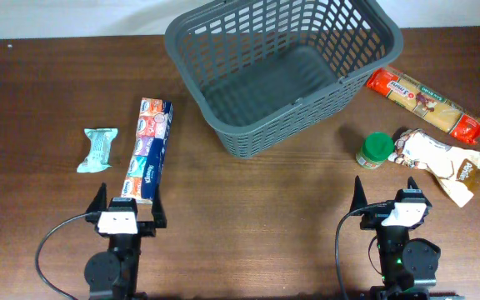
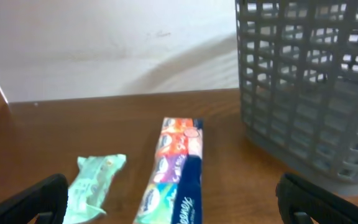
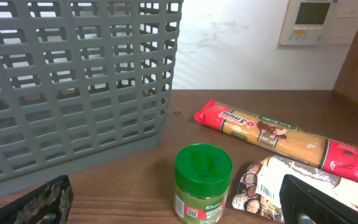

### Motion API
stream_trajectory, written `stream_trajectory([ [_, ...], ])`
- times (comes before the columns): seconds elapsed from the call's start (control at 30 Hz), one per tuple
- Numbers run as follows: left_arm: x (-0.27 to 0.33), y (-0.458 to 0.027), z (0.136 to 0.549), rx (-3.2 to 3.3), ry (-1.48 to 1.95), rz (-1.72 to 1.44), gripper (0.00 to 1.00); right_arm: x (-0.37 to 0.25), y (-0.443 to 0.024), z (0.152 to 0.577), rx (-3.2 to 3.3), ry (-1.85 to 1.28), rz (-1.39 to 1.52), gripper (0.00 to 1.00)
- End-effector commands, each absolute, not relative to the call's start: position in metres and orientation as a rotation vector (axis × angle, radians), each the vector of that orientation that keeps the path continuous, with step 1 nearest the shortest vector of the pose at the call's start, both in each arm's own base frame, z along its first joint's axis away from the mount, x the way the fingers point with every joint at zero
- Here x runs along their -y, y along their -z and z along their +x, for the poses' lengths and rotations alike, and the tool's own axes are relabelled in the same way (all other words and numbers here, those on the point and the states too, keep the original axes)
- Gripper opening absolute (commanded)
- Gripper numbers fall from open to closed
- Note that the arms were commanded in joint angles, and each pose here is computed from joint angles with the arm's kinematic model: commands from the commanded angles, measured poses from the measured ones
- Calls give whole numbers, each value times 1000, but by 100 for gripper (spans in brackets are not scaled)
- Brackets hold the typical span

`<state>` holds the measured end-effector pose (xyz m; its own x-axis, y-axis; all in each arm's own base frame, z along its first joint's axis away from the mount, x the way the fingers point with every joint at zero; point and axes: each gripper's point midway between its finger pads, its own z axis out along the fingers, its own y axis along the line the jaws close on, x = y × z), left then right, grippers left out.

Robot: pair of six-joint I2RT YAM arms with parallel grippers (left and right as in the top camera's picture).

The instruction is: Pack container

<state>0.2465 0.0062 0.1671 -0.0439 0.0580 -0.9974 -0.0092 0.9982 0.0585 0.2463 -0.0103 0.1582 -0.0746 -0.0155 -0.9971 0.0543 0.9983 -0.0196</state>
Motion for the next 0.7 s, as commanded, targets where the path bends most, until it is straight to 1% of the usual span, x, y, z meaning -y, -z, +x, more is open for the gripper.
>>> stream_trajectory([
  [0.0, -15, -190, 246, -1514, -116, 18, 99, 8, -156, 246, -1648, 51, 18, 99],
  [0.13, 4, -228, 241, -1352, -50, 105, 99, 8, -156, 246, -1649, 51, 18, 99],
  [0.3, 42, -237, 232, -1291, 95, 299, 99, 4, -154, 246, -1659, 32, 1, 99],
  [0.47, 58, -276, 213, -1103, 132, 374, 99, -18, -157, 246, -1645, -75, -94, 98],
  [0.57, 60, -284, 209, -1120, 271, 308, 99, -30, -170, 243, -1623, -209, -62, 99],
  [0.63, 71, -279, 207, -1168, 352, 344, 99, -29, -189, 240, -1588, -259, -11, 99],
  [0.67, 79, -276, 205, -1203, 391, 381, 99, -29, -206, 238, -1553, -258, -14, 99],
])
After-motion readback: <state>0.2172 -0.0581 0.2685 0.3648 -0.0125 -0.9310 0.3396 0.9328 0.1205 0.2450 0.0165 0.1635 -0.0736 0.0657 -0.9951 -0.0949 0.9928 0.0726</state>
